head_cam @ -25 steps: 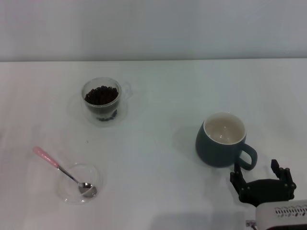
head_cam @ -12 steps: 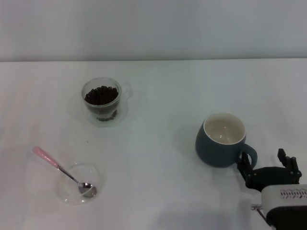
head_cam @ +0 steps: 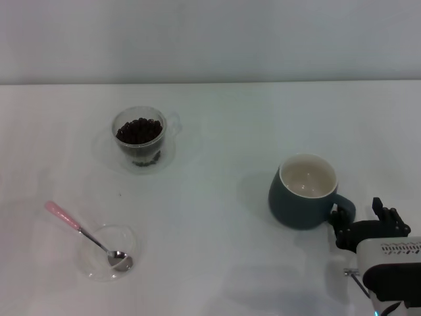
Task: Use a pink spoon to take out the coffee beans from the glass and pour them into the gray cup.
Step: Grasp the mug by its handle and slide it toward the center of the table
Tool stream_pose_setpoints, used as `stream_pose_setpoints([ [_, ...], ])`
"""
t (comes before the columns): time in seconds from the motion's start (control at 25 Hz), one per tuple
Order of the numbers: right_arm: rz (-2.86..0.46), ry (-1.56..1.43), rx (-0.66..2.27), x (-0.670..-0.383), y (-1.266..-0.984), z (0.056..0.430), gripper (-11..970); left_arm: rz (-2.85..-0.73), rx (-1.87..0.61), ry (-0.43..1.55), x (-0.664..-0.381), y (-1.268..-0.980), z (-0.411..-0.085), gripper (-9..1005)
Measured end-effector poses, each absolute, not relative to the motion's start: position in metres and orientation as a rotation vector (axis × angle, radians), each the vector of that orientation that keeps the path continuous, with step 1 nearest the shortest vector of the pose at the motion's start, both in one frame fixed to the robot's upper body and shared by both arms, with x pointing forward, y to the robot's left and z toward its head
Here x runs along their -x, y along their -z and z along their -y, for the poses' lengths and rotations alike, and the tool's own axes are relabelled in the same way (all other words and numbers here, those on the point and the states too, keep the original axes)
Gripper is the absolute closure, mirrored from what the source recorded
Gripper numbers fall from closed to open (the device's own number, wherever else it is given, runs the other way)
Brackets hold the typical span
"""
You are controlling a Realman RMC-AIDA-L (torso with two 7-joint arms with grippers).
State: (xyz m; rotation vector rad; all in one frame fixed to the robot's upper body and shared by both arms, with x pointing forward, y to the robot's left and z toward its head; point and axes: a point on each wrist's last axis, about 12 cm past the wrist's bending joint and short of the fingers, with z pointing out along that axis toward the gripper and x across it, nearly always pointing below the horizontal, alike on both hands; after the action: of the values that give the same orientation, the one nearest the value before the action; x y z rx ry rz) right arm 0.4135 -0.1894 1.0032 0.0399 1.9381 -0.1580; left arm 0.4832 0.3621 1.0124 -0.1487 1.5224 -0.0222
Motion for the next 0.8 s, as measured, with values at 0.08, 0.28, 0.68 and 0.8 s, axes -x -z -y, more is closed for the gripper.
stream_pose_setpoints([
  [0.08,-1.934,0.16,-0.045,-0.415,-1.004,0.19,214,-1.523,0.148,0.019,-0.483,-1.013,-0.363,124],
  [0.28,-1.926,0.162,-0.05,-0.419,-1.005,0.19,451,-1.52,0.144,0.012,-0.484,-1.014,-0.365,124],
  [0.68,-1.91,0.187,-0.06,-0.427,-1.006,0.196,777,-1.522,0.145,0.01,-0.483,-1.013,-0.365,124],
  [0.8,-1.902,0.183,-0.037,-0.43,-1.005,0.196,812,-1.522,0.144,0.01,-0.483,-1.013,-0.365,124],
])
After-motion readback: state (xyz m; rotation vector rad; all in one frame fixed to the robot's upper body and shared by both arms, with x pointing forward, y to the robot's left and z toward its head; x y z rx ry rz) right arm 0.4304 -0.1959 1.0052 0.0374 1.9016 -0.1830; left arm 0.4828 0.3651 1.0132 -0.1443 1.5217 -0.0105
